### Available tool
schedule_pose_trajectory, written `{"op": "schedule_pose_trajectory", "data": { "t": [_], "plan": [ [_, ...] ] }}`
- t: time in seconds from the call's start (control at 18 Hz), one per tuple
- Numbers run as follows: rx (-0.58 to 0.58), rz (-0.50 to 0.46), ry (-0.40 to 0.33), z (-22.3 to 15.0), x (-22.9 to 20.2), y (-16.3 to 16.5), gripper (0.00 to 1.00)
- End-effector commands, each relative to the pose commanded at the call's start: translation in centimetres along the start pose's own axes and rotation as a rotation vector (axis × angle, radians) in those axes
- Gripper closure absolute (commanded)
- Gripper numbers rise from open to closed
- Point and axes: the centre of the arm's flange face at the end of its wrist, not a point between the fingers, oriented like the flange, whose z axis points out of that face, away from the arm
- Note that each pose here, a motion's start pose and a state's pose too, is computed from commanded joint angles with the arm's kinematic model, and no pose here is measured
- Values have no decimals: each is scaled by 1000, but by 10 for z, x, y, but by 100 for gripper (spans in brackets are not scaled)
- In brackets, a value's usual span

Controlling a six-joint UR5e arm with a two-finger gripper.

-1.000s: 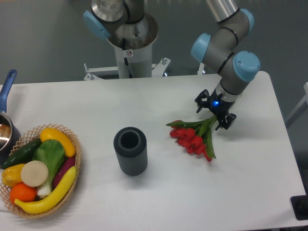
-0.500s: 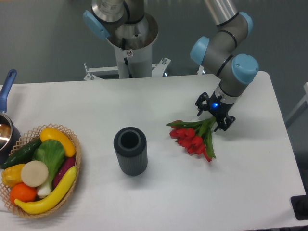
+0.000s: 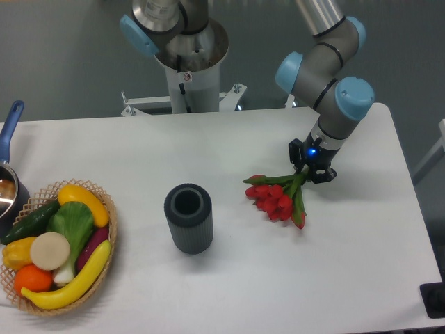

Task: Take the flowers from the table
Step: 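Close the gripper around the tulip stems, then lift the gripped tulip bunch up off the table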

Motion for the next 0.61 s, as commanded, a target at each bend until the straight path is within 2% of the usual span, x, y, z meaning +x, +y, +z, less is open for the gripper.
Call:
{"op": "schedule_pose_trajectory", "data": {
  "t": [0.22, 0.5, 0.61],
  "plan": [
    [1, 5, -20, -10, -5, 0, 78],
    [6, 26, -130, -70, -12, -11, 78],
    [87, 30, -178, -92, -10, -20, 78]
  ]
}}
